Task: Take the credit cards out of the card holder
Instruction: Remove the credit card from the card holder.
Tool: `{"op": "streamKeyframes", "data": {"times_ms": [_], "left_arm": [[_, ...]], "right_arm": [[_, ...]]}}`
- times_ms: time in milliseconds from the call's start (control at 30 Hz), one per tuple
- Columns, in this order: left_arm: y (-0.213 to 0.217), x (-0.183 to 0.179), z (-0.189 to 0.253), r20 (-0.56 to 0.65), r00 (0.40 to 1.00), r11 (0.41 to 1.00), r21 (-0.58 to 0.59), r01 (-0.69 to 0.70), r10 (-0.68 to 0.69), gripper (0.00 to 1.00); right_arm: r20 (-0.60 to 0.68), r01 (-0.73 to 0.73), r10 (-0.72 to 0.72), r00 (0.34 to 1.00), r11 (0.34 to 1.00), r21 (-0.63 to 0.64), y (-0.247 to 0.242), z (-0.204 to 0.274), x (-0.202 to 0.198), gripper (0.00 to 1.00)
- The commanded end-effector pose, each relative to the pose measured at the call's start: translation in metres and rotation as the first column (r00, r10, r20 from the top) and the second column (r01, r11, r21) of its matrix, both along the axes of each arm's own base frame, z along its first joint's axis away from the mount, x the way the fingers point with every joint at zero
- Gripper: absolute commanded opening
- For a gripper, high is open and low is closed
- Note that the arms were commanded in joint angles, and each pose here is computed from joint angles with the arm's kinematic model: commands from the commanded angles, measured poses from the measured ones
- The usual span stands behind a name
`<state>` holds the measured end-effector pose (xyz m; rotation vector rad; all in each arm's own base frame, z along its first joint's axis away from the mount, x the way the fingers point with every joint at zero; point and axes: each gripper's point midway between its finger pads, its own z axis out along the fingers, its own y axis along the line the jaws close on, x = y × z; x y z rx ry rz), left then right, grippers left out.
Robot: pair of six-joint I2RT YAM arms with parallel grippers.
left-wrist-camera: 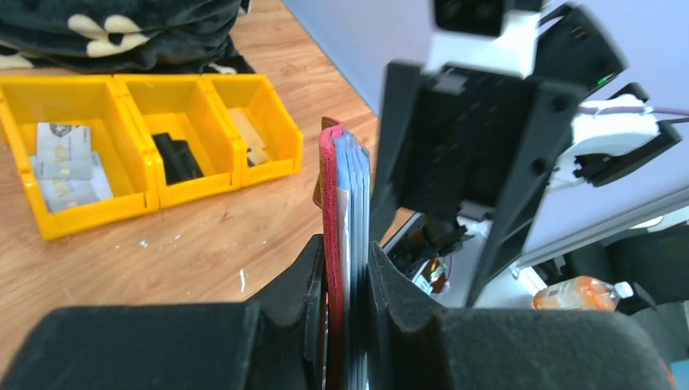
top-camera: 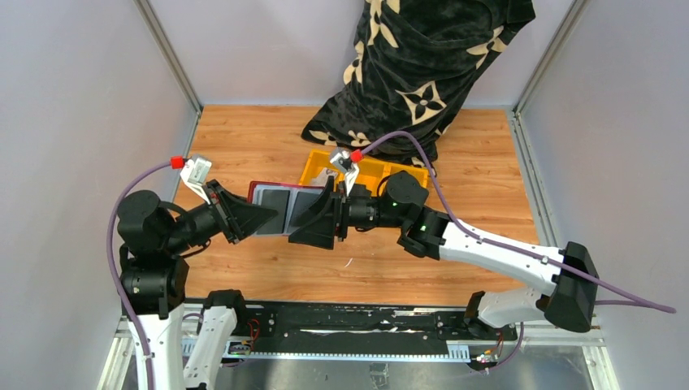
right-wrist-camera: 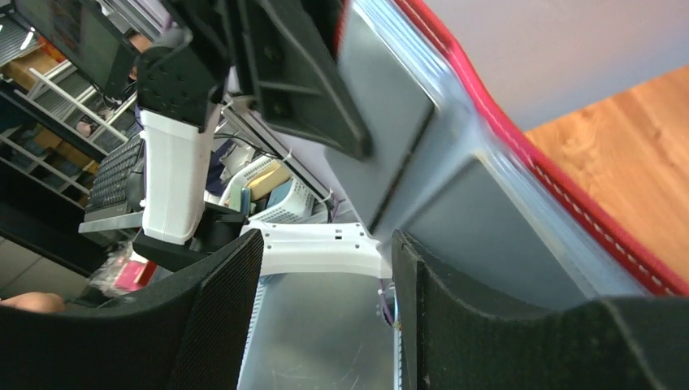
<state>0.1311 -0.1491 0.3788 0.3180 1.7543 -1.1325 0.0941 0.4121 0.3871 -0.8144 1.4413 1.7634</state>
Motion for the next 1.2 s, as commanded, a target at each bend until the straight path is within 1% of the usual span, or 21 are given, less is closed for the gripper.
{"op": "streamKeyframes", "data": {"times_ms": [0, 200, 433, 667, 867, 933, 1033, 1100, 1133, 1167], "left_arm": [[-0.004, -0.002, 0.023, 0.044, 0.999, 0.998, -0.064, 0.009, -0.007, 0.0], [-0.005, -0.006, 0.025, 0.03, 0.999, 0.997, -0.078, 0.019, -0.017, 0.0], [-0.007, -0.009, 0.021, 0.002, 1.0, 0.995, -0.094, 0.03, -0.03, 0.0], [-0.008, -0.015, 0.022, 0.004, 0.999, 0.994, -0.101, 0.042, -0.041, 0.0], [-0.011, -0.025, 0.029, 0.029, 0.997, 0.992, -0.101, 0.071, -0.069, 0.0], [-0.011, -0.027, 0.029, 0.032, 0.997, 0.992, -0.101, 0.072, -0.069, 0.0], [-0.011, -0.026, 0.026, 0.023, 0.997, 0.992, -0.104, 0.069, -0.067, 0.0], [-0.01, -0.025, 0.024, 0.022, 0.998, 0.992, -0.103, 0.066, -0.064, 0.01], [-0.01, -0.023, 0.023, 0.025, 0.998, 0.993, -0.101, 0.062, -0.06, 0.02], [-0.01, -0.023, 0.022, 0.024, 0.998, 0.993, -0.101, 0.059, -0.057, 0.02]], "right_arm": [[-0.029, -0.058, 0.06, 0.998, 0.997, 0.057, 0.001, 0.009, -0.013, 0.63], [-0.024, -0.002, 0.001, 1.0, 1.0, -0.002, 0.005, -0.005, -0.001, 0.63], [0.007, 0.047, -0.047, 0.999, 0.999, -0.008, 0.007, 0.009, 0.014, 0.61], [-0.028, 0.078, -0.078, 0.997, 0.997, -0.008, 0.014, 0.01, 0.026, 0.59], [-0.067, 0.098, -0.1, 0.993, 0.995, -0.035, 0.019, -0.001, 0.032, 0.58], [-0.074, 0.086, -0.088, 0.993, 0.996, -0.024, 0.021, 0.0, 0.03, 0.58], [-0.09, 0.043, -0.041, 0.995, 0.999, 0.016, 0.025, 0.005, 0.025, 0.53], [-0.097, -0.031, 0.037, 0.995, 0.998, 0.061, 0.028, 0.012, 0.015, 0.49], [-0.102, -0.069, 0.08, 0.992, 0.992, 0.106, 0.028, 0.022, 0.009, 0.45], [-0.117, -0.098, 0.112, 0.987, 0.988, 0.117, 0.029, 0.022, 0.006, 0.43]]}}
